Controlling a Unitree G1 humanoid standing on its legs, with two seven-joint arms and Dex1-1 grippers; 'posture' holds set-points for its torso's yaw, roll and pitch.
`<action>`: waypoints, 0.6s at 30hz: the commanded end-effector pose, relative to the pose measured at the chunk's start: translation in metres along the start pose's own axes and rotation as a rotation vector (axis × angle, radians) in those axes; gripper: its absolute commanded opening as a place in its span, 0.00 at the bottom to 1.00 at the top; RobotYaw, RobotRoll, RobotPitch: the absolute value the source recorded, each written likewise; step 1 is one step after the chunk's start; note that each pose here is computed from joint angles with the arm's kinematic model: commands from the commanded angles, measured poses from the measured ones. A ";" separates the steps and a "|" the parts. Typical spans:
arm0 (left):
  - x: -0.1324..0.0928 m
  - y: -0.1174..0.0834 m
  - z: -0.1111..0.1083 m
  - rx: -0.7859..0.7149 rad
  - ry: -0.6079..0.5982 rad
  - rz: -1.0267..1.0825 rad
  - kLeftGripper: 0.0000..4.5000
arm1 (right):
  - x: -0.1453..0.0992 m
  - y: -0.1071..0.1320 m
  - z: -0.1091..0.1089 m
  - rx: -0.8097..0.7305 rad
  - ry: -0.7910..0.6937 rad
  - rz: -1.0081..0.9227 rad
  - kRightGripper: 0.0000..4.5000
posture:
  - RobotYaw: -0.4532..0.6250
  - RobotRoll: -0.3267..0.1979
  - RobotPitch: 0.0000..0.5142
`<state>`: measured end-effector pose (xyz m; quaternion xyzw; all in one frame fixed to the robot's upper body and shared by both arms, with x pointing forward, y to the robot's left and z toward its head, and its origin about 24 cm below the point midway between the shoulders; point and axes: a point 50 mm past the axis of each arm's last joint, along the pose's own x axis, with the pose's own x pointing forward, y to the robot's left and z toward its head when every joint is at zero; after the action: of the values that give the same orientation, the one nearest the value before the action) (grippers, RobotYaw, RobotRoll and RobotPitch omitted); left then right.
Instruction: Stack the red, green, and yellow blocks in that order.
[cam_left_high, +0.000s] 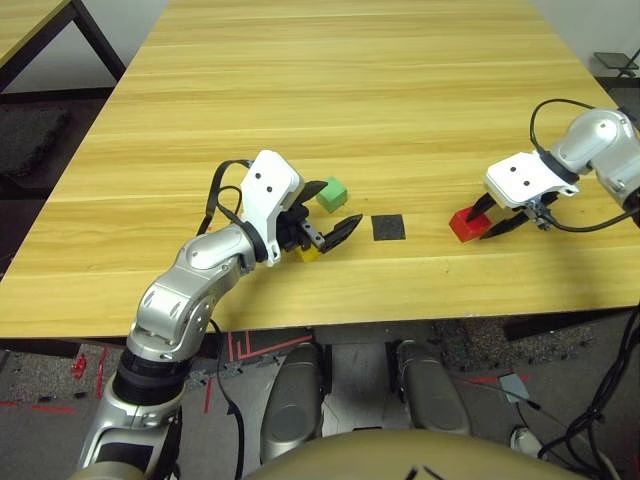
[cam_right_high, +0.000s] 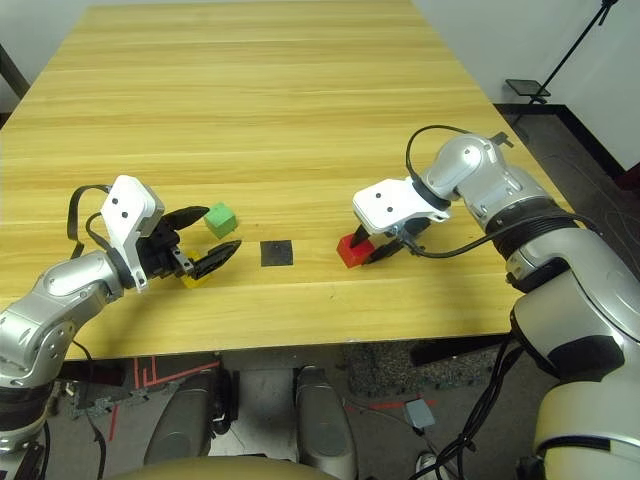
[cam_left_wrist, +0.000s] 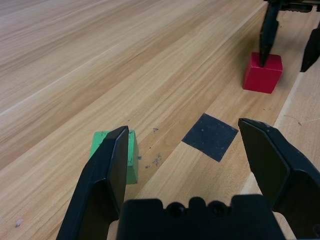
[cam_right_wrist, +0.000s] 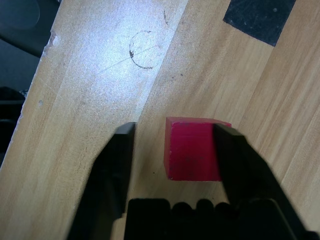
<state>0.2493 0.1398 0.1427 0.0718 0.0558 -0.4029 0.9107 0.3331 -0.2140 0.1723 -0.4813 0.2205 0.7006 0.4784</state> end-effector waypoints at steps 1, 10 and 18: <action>0.002 -0.002 0.000 0.000 0.004 -0.004 1.00 | -0.003 0.000 -0.003 0.010 0.029 0.000 0.99 | 0.76 0.17 0.24; 0.001 -0.004 -0.002 -0.014 0.006 0.006 1.00 | -0.002 -0.004 -0.007 0.008 0.057 -0.013 0.99 | 0.77 0.17 0.27; -0.001 -0.006 -0.002 -0.023 0.004 0.021 1.00 | 0.009 -0.012 -0.005 -0.005 0.060 -0.014 0.99 | 0.79 0.18 0.29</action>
<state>0.2481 0.1376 0.1416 0.0638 0.0570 -0.3927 0.9157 0.3449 -0.2068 0.1643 -0.5013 0.2287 0.6859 0.4754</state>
